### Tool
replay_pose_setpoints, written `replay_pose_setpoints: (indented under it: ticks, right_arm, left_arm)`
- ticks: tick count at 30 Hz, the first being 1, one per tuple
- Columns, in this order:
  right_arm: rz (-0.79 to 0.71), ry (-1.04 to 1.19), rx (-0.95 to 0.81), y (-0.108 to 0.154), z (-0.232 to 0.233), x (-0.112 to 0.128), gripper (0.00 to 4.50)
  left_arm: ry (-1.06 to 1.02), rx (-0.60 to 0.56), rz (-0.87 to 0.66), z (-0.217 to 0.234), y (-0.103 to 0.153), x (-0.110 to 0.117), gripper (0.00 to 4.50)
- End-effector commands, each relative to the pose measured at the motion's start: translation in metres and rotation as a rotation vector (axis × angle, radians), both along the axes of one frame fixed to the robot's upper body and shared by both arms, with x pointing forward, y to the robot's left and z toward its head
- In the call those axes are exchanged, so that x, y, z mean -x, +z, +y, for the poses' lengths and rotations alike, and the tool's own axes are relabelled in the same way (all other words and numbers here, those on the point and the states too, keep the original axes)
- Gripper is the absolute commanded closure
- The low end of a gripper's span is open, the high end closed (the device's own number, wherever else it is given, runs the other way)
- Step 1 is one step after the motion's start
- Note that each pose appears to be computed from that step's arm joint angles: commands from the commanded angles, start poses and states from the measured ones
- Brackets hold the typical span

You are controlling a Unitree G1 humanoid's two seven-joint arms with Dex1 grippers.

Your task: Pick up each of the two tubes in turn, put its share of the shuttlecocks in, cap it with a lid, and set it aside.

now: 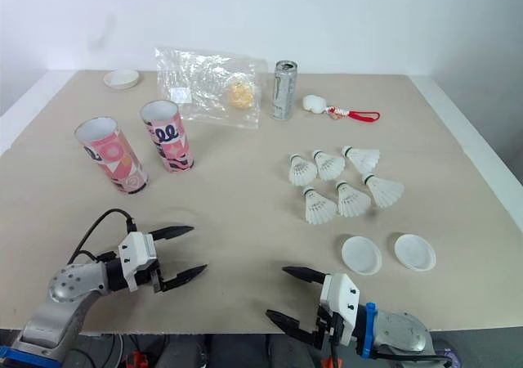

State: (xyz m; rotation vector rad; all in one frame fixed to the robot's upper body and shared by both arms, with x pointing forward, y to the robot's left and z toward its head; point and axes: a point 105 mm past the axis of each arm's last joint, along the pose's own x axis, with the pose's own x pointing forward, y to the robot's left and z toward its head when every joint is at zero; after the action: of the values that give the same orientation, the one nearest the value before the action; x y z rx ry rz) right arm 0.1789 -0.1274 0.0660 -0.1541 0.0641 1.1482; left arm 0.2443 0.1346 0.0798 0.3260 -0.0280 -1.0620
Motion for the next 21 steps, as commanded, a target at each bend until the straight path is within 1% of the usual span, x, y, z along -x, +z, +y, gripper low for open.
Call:
replay_pose_setpoints:
  ticks: [1, 4, 21]
  right_arm:
    - [-0.02, 0.004, -0.002, 0.005, 0.0, -0.001, 0.1]
    - [-0.022, 0.0, -0.005, 0.008, 0.0, -0.003, 0.1]
    - [-0.032, -0.031, -0.024, 0.015, 0.002, -0.007, 0.1]
  left_arm:
    - [-0.042, 0.005, -0.039, -0.003, 0.011, 0.003, 0.0]
    - [-0.08, 0.017, -0.031, -0.004, 0.013, 0.005, 0.0]
    - [-0.104, 0.024, -0.022, -0.004, 0.014, 0.002, 0.0]
